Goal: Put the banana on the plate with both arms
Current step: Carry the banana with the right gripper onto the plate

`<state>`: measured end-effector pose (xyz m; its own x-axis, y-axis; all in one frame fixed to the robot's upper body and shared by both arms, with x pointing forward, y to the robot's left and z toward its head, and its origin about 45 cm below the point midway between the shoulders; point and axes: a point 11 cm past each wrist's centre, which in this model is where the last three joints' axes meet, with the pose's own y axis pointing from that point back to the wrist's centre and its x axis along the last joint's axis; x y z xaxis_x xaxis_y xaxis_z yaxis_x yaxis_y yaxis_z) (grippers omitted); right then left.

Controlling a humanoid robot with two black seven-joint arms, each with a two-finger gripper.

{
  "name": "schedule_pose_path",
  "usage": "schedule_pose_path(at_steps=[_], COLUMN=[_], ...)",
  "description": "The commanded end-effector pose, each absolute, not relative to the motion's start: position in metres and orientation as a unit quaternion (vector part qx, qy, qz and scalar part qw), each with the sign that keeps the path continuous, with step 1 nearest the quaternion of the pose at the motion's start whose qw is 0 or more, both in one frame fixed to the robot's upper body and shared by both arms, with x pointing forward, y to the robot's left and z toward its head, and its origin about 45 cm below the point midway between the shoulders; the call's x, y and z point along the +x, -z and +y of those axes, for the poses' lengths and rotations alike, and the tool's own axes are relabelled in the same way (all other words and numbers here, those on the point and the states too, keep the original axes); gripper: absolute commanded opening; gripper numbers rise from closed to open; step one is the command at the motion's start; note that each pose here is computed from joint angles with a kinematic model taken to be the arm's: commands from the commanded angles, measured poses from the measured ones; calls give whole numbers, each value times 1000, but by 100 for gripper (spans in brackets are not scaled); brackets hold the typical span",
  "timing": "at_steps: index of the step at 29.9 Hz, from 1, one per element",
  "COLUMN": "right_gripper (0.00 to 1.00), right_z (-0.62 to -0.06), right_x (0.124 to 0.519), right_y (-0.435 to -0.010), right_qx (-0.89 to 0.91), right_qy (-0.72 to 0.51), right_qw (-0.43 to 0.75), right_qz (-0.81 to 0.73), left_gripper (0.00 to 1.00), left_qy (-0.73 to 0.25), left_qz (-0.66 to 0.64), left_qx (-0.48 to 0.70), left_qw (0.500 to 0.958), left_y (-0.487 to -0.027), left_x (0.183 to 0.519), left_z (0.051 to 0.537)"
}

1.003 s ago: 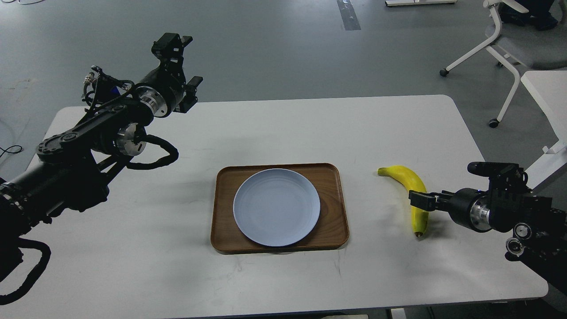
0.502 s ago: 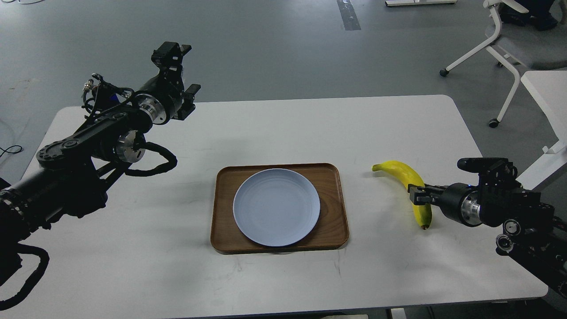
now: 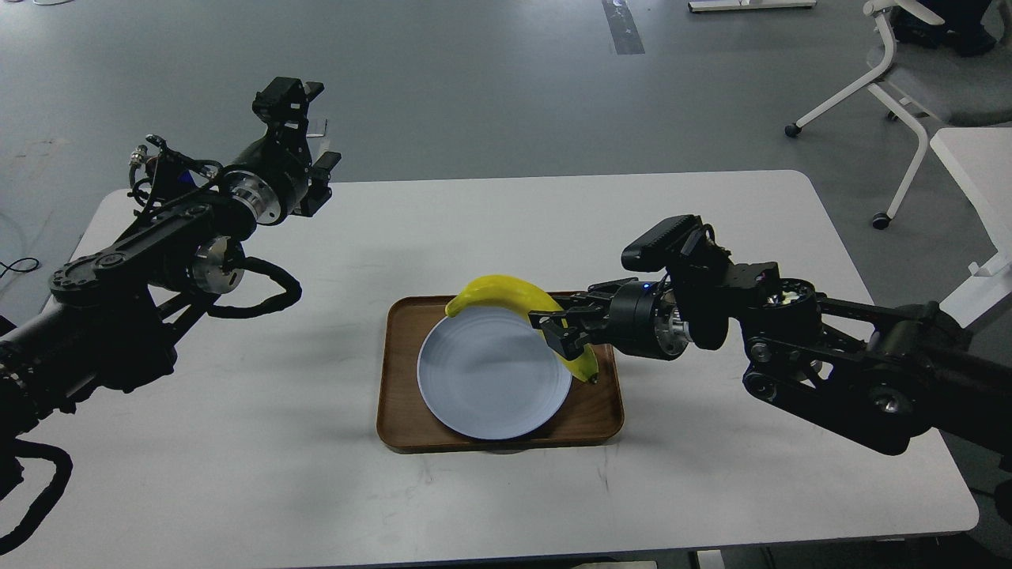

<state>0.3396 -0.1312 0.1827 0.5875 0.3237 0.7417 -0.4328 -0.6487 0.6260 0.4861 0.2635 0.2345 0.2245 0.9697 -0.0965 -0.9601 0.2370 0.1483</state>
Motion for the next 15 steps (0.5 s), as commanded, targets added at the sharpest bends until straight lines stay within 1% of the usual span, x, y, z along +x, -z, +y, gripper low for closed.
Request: schedule_pose_path(at_steps=[1, 2, 3, 5, 6, 7, 8, 12, 15], right_gripper=[2, 5, 13, 33, 45, 86, 99, 100, 100], right_z=[-120, -120, -122, -122, -121, -121, -120, -120, -119], right_x=[339, 340, 340, 340, 340, 340, 340, 347, 356], right_y=[-170, -167, -164, -159, -159, -158, -159, -166, -180], right_qx=[788, 788, 787, 787, 787, 789, 790, 790, 805], right_qy=[-447, -445, -441, -436, -435, -432, -432, -434, -420], right_qw=[422, 425, 430, 436, 436, 435, 434, 431, 408], right_qz=[-24, -23, -23, -25, -25, -28, -30, -51, -91], left_gripper=[98, 98, 98, 98, 98, 98, 98, 98, 98], left_qy=[-621, -621, -622, -624, -624, -625, -625, -623, -622], left_qz=[82, 81, 80, 79, 79, 78, 78, 79, 84], left_qx=[31, 31, 31, 32, 32, 32, 32, 31, 27], left_qw=[779, 779, 778, 776, 777, 776, 776, 777, 778], left_y=[-235, -236, -236, -238, -238, -239, -239, -239, -240], left_x=[486, 486, 486, 486, 486, 486, 486, 487, 487], left_z=[270, 271, 274, 279, 279, 279, 279, 277, 274])
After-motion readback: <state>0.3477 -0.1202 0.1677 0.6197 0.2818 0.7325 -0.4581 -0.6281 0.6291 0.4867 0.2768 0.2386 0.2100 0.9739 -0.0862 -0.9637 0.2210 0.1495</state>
